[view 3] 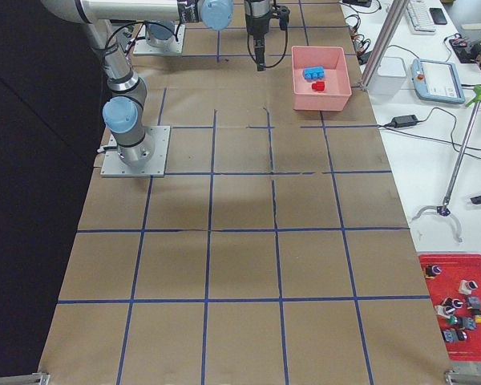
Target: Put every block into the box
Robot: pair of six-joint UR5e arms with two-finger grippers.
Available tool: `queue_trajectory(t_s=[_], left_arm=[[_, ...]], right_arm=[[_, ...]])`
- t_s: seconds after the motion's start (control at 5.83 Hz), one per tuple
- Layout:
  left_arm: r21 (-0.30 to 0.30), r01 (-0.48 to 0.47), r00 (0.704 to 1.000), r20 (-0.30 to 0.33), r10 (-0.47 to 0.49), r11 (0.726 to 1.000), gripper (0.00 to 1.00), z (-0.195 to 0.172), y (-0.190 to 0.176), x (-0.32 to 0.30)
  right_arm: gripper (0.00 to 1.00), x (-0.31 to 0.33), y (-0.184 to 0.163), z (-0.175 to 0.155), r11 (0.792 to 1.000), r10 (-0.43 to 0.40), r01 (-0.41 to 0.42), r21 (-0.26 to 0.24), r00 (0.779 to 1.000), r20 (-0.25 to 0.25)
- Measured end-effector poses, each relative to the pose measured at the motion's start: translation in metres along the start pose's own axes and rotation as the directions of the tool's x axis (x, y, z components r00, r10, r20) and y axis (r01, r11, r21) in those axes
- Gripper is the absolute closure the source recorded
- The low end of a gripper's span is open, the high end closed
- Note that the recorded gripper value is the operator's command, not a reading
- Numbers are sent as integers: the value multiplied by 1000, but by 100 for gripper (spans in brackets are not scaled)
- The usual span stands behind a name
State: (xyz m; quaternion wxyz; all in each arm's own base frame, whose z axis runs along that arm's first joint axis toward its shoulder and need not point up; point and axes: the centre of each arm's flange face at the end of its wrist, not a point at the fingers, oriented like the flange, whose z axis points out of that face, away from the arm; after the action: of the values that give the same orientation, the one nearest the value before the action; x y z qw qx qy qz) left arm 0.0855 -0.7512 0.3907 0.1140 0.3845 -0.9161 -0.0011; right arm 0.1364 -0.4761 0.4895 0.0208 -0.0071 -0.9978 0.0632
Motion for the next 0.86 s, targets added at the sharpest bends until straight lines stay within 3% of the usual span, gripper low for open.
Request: queue_trajectory(t_s=[0.17,0.34,0.69,0.86], left_arm=[[-31,-178,984,4,179,983,99,8,55,55],[-51,-314,949,3,315,948,99,22,112,107],[-70,-521,853,-4,522,850,96,52,199,177],[-69,-593,804,-9,594,802,90,76,215,195]], right_arm=[[0,0,-1,-2,1000,0,0,10,1000,0],[0,0,-1,-3,1000,-1,1,16,1000,0],[0,0,-1,-1,1000,-2,2,14,1000,-1],[0,0,-1,0,1000,-3,3,14,1000,-1]])
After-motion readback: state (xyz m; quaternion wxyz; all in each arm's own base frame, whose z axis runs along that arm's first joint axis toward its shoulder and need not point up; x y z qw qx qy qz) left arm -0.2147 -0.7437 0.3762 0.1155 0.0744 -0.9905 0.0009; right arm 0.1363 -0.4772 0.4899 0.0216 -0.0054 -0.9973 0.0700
